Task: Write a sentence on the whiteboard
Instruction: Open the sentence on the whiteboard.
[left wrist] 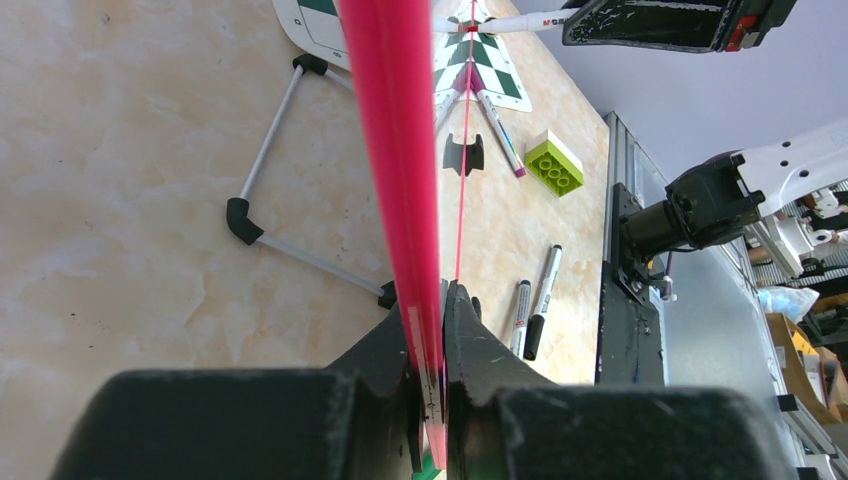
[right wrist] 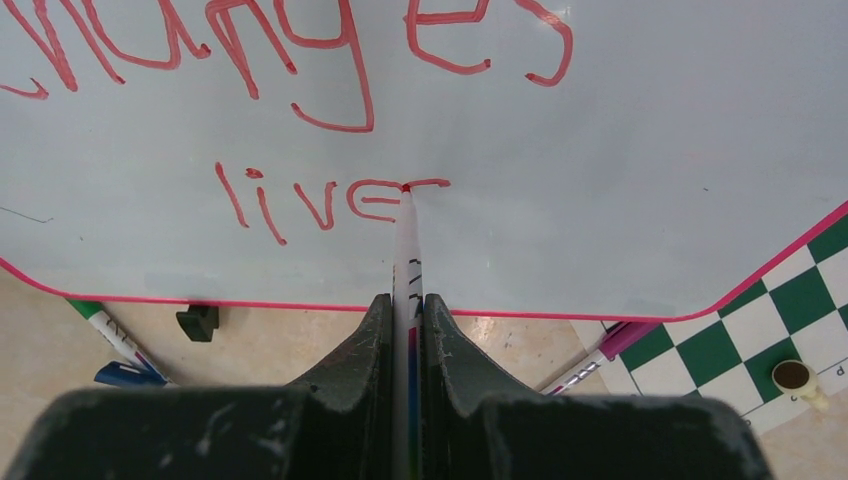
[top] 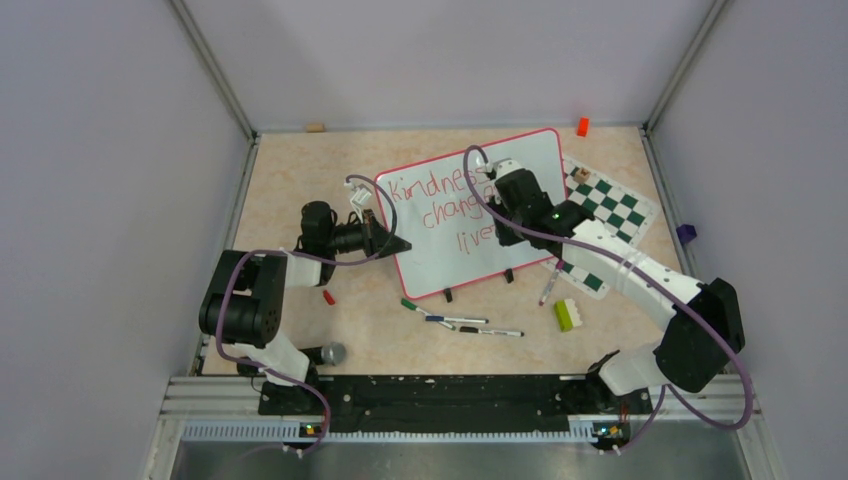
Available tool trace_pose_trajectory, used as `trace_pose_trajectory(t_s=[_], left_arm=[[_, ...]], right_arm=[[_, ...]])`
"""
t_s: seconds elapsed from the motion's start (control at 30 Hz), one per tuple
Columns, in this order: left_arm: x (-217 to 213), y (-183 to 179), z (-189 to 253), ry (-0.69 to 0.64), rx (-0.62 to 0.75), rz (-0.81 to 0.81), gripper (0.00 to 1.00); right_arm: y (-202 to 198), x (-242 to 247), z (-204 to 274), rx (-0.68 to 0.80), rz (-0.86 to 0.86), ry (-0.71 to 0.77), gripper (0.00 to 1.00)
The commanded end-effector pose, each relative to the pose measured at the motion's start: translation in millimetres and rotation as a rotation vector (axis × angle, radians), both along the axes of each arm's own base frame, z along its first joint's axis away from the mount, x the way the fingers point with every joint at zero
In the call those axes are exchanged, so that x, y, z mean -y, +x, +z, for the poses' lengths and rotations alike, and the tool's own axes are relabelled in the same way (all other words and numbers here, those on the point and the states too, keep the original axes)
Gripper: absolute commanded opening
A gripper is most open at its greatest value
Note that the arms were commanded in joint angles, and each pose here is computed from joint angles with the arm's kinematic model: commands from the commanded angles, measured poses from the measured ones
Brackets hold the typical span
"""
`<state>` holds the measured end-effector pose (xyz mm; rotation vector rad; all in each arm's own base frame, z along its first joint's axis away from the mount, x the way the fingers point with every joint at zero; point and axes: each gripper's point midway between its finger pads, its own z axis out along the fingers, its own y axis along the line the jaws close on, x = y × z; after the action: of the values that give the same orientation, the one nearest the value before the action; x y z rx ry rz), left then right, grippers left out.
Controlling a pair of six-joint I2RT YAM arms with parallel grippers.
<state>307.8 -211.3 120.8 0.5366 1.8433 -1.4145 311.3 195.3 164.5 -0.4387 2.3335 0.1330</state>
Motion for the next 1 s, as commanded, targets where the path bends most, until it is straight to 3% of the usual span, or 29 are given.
trace_pose_trajectory(t_s=[0.0,0.6,0.97], left_arm=[[-16,13,-44,0.109,-0.053,0.148,0.00],[-16,13,-43,0.100,-0.055,0.147,0.00],[-17,14,-42,0.101,-0.052,0.154,0.00]], right_arm=[[1,7,4,0.025,-0.025,0.002,0.00],[-3,27,-4,0.015,-0.118,-0.055,0.00],[-8,-3,0,-0.024,-0.013,0.063,0.00]])
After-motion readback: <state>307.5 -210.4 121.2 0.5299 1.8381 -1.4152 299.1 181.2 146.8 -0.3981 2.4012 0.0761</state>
